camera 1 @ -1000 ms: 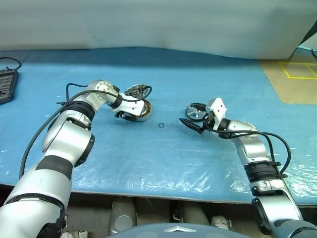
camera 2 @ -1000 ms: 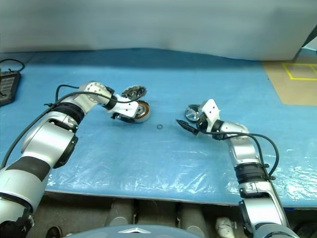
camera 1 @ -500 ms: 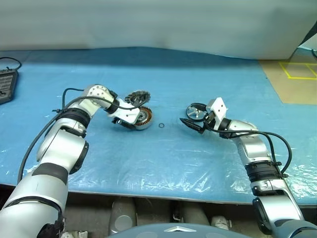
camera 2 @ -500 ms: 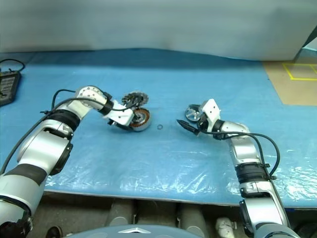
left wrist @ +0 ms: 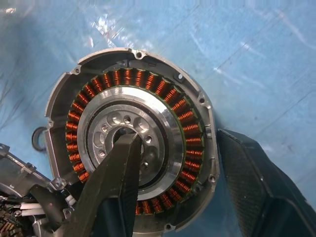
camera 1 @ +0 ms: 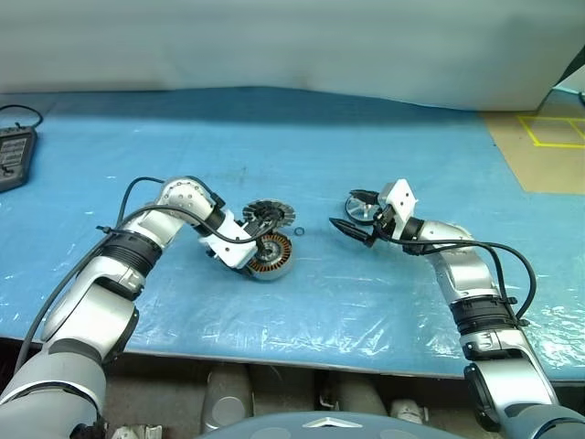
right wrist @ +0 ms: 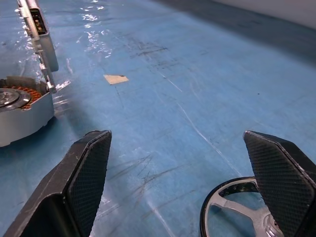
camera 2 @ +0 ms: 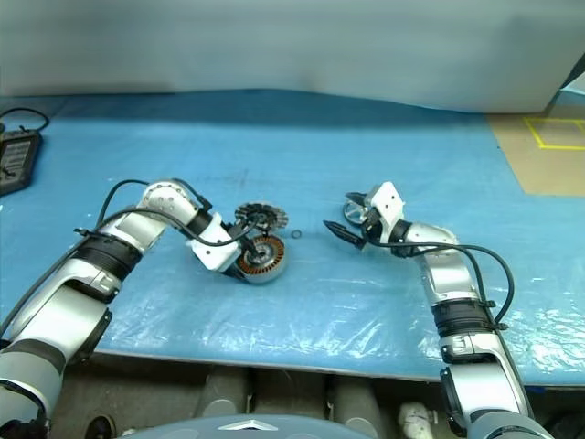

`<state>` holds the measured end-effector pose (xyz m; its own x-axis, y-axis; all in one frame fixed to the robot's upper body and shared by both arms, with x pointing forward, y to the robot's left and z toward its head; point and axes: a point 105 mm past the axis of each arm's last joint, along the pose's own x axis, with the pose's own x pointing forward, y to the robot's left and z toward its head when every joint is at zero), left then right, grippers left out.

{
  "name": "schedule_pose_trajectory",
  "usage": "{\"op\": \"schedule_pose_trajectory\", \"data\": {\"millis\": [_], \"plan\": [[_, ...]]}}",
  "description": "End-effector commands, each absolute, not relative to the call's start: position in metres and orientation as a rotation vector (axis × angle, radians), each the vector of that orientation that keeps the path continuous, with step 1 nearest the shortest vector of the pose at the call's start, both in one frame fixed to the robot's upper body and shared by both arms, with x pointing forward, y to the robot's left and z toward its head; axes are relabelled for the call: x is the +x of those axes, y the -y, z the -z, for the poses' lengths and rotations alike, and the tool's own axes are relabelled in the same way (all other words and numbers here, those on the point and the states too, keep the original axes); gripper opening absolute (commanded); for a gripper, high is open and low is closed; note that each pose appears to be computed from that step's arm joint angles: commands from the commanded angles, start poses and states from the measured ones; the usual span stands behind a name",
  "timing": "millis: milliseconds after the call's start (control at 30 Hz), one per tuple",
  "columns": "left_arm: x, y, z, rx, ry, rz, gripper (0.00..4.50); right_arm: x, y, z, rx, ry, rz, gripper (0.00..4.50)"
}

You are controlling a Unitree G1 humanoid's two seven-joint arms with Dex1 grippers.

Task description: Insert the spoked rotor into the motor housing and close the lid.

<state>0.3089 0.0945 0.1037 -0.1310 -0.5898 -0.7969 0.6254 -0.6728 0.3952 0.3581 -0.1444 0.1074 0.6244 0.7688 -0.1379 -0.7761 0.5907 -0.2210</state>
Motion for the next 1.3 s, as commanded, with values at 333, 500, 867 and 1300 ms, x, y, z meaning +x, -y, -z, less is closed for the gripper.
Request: {"op": "schedule_pose_trajectory", "data": {"millis": [333, 500, 867, 1300], "plan": [[0.308, -0.078, -0.101, 1.266, -0.027, 1.911, 3.70, 0.357, 0.134, -0.119, -0.278, 0.021, -0.932, 4.50], [0.307, -0.071, -0.108, 1.206, 0.027, 1.880, 4.47, 0.357, 0.130, -0.120, -0.276, 0.023, -0.945, 4.50], [0.291, -0.097, -0.142, 0.963, -0.041, 1.814, 4.47, 0.354, 0.126, -0.118, -0.250, 0.022, -0.979, 4.50], [0.291, -0.133, -0.168, 0.499, -0.042, 1.513, 4.47, 0.343, 0.113, -0.105, -0.230, -0.017, -1.080, 4.50]]}}
